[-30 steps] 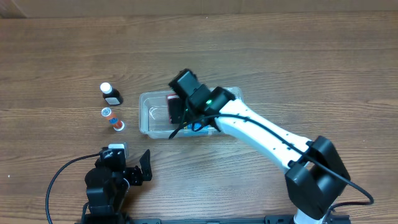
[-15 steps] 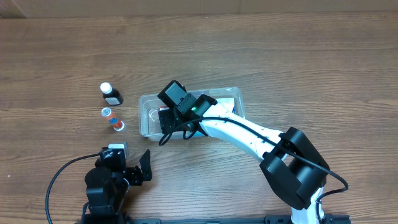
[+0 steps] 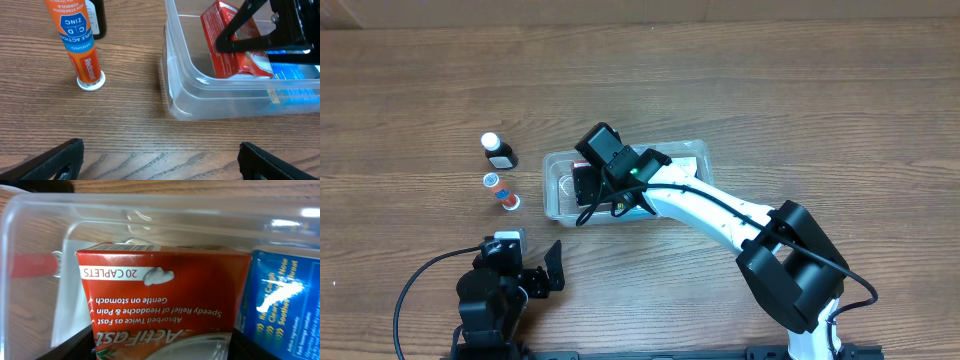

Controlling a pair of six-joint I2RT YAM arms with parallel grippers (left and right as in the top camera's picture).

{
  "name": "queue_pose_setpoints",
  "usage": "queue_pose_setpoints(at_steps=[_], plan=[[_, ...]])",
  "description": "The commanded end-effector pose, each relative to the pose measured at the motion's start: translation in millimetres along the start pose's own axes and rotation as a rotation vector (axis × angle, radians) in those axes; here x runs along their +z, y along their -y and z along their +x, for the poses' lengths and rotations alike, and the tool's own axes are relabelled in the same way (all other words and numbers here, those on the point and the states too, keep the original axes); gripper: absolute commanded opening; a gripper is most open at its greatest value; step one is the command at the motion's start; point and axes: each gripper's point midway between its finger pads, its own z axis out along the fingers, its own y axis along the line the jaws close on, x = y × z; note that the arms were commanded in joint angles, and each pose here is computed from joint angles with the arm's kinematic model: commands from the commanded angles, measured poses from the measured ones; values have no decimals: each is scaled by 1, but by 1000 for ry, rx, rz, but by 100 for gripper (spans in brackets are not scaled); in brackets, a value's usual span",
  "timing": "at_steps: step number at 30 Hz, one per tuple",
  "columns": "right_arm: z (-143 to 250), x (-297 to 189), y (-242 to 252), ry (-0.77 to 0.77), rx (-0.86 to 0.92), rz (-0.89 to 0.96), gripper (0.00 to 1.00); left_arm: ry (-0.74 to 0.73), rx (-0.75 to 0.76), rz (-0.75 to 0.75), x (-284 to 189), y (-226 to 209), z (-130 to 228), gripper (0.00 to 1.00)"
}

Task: Pack container
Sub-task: 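Lower the red-and-white box into the container's left end and release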

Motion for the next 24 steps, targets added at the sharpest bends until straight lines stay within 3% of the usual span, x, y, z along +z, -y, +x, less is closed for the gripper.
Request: queue_pose_setpoints(at_steps=[1, 4, 6, 12, 14, 17, 20, 24], plan=[[-9, 0, 15, 26, 21, 57, 69, 8, 24, 3, 0, 1, -1, 100], [-10, -1, 21, 22, 31, 71, 70, 8, 24, 3, 0, 1, -1, 100], [-12, -1, 20, 29, 30, 68, 81, 8, 23, 3, 0, 1, -1, 100], [-26, -17, 8, 63, -45, 43, 81, 8, 24, 3, 0, 1, -1, 100], [-45, -50, -9, 121, -107, 12, 80, 8, 24, 3, 0, 1, -1, 100], [-72, -136, -7, 228, -87, 57, 83, 8, 24, 3, 0, 1, -1, 100], [-87, -219, 35, 295, 7, 107, 84, 8, 24, 3, 0, 1, -1, 100], [-94, -311, 126, 414, 231, 197, 95, 8, 24, 3, 0, 1, -1, 100]])
